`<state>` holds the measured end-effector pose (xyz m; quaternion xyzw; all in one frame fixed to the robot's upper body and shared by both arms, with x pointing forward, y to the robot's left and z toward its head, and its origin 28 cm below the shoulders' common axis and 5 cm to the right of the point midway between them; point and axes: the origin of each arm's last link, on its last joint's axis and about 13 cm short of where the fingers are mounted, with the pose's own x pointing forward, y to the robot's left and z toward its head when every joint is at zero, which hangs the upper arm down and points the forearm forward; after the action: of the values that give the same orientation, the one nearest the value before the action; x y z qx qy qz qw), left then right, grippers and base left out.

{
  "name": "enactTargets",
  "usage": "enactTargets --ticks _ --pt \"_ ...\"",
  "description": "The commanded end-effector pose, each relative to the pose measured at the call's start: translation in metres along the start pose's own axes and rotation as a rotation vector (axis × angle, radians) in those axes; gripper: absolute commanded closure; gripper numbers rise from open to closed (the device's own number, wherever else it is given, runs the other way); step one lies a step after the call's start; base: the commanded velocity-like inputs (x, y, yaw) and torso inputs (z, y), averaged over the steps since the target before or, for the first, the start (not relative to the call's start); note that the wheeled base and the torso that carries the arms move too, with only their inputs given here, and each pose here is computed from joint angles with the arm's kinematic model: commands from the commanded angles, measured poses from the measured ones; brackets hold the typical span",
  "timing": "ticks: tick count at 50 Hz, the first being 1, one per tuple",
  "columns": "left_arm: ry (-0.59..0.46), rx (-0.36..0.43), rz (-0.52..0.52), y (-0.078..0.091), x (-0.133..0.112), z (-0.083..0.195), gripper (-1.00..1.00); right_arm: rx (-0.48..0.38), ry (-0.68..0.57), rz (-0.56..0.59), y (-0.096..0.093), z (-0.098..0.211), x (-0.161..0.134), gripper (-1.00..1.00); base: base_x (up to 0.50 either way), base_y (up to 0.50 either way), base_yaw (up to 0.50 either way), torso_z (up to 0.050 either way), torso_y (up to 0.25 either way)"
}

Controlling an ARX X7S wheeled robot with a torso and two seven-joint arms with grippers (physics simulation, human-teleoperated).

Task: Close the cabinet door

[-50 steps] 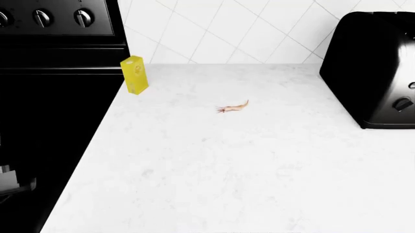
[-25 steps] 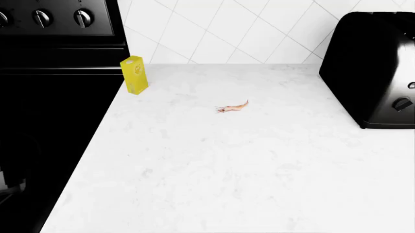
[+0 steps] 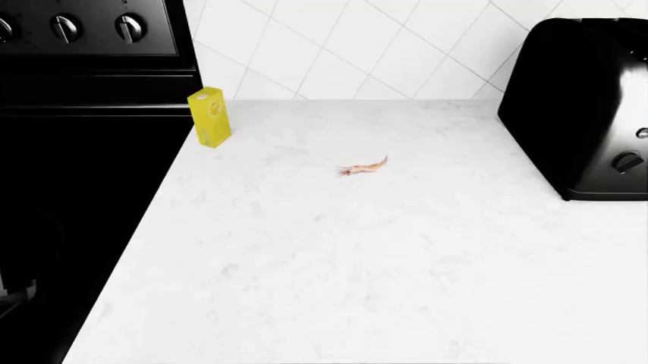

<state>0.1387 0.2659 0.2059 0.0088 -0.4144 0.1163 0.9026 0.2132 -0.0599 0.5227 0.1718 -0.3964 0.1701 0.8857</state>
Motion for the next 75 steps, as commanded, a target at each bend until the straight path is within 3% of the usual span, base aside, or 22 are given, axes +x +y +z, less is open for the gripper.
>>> enactTargets --ticks 1,45,50,55,64,65,67,68,70,75 --pt "0.002 0.001 0.002 0.001 -0.001 -0.001 -1.0 -0.039 0.154 -0.126 -0.026 -0.041 0.01 -1.0 0.0 0.0 0.0 0.01 0.0" --pt "0.016 0.006 0.007 0.002 -0.003 -0.006 -1.0 0.038 0.356 -0.215 -0.063 -0.117 0.012 -1.0 0.0 0.0 0.0 0.0 0.0" --pt "0.018 0.005 0.006 0.002 -0.003 -0.006 -1.0 0.065 0.444 -0.184 -0.063 -0.126 0.012 -1.0 0.0 0.0 0.0 0.0 0.0" --pt "0.019 0.006 0.005 0.002 -0.003 -0.006 -1.0 0.102 0.497 -0.145 -0.062 -0.128 0.011 -1.0 0.0 0.0 0.0 0.0 0.0" --pt "0.019 0.005 0.001 0.001 -0.003 -0.005 -1.0 0.072 0.531 -0.177 -0.064 -0.123 0.012 -1.0 0.0 0.0 0.0 0.0 0.0" --pt "0.019 0.005 0.001 0.001 -0.003 -0.005 -1.0 0.086 0.523 -0.176 -0.064 -0.123 0.013 -1.0 0.01 0.0 0.0 0.0 0.0" --pt "0.019 0.005 0.001 0.001 -0.003 -0.005 -1.0 0.201 0.517 -0.044 -0.063 -0.121 0.014 -1.0 0.0 0.0 0.0 0.0 0.0" --pt "0.019 0.005 0.0 0.001 -0.003 -0.005 -1.0 0.253 0.513 -0.046 -0.062 -0.12 0.014 -1.0 0.0 0.0 0.0 0.0 0.0" --pt "0.019 0.005 -0.001 0.001 -0.003 -0.005 -1.0 0.273 0.518 -0.019 -0.061 -0.119 0.014 -1.0 0.01 0.0 0.0 0.0 0.0" --pt "0.019 0.006 -0.001 0.001 -0.003 -0.006 -1.0 0.396 0.662 -0.014 -0.064 -0.13 0.014 -1.0 0.0 0.0 0.0 0.0 0.0"
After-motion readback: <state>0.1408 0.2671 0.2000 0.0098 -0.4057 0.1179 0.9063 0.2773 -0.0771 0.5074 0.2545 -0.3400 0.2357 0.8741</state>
